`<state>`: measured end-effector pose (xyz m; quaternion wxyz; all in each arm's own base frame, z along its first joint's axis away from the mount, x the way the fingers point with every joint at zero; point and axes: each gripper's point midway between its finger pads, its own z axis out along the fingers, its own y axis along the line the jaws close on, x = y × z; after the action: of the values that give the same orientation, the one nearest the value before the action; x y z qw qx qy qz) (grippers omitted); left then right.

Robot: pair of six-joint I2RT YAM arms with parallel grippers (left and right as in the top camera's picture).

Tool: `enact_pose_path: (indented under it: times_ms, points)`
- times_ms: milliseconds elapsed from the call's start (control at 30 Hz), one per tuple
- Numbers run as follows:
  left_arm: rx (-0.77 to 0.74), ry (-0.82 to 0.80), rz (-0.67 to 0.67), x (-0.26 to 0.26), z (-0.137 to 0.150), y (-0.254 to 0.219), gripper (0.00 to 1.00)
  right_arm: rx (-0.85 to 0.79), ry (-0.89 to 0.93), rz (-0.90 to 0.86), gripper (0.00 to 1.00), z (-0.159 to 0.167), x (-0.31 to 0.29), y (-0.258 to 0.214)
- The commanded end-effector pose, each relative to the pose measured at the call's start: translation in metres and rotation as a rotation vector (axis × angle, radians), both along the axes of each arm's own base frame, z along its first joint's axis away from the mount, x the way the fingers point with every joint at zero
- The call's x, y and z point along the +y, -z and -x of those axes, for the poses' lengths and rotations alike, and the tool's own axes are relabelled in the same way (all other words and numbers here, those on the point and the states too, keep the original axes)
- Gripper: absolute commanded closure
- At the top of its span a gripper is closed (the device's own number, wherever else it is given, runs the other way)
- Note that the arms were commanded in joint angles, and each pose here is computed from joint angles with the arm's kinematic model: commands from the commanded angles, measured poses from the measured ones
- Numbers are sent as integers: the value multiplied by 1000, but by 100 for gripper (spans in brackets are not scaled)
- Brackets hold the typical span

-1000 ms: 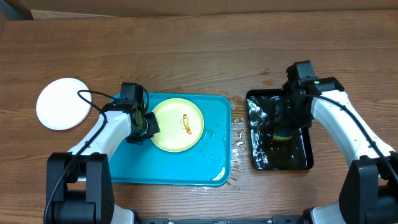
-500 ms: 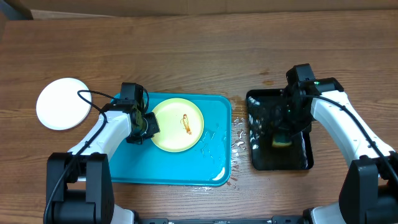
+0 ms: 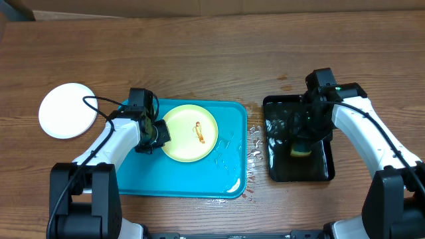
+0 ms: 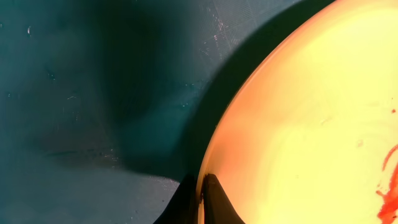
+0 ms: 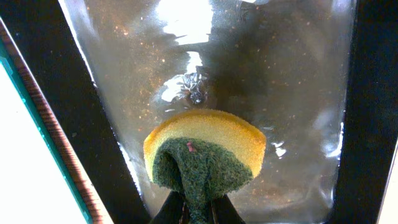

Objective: Clean dirty plates on tray and stack at the side
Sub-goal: 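Carry the sponge with the right gripper onto the held yellow plate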

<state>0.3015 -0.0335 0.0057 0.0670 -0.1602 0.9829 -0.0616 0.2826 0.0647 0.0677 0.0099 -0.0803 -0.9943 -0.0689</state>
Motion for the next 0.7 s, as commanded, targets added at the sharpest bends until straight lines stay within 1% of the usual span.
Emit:
enact_pose_path:
  times_ms: [0,33,133,167,200,400,533,667]
  points:
    - [28,19,-23,2,8,8,96,-44,2,-1,96,-5,0,-9]
    - [28,19,-23,2,8,8,96,-46,2,15,96,-5,-3,-9]
    - [28,20,-19,1,8,8,96,-41,1,-11,96,-4,1,-12]
    - [29,22,-8,-1,8,8,96,-44,-19,-72,96,-6,12,-19]
    - [29,24,3,-3,8,7,96,-54,-30,-97,96,-9,17,-25]
    - [31,28,29,-7,8,7,96,-126,-43,-126,96,-29,25,-67]
    - [31,29,40,-9,9,7,96,-201,-117,-207,96,-41,57,-90]
    - [34,36,83,-17,9,5,96,-274,-253,-243,96,-43,106,-94]
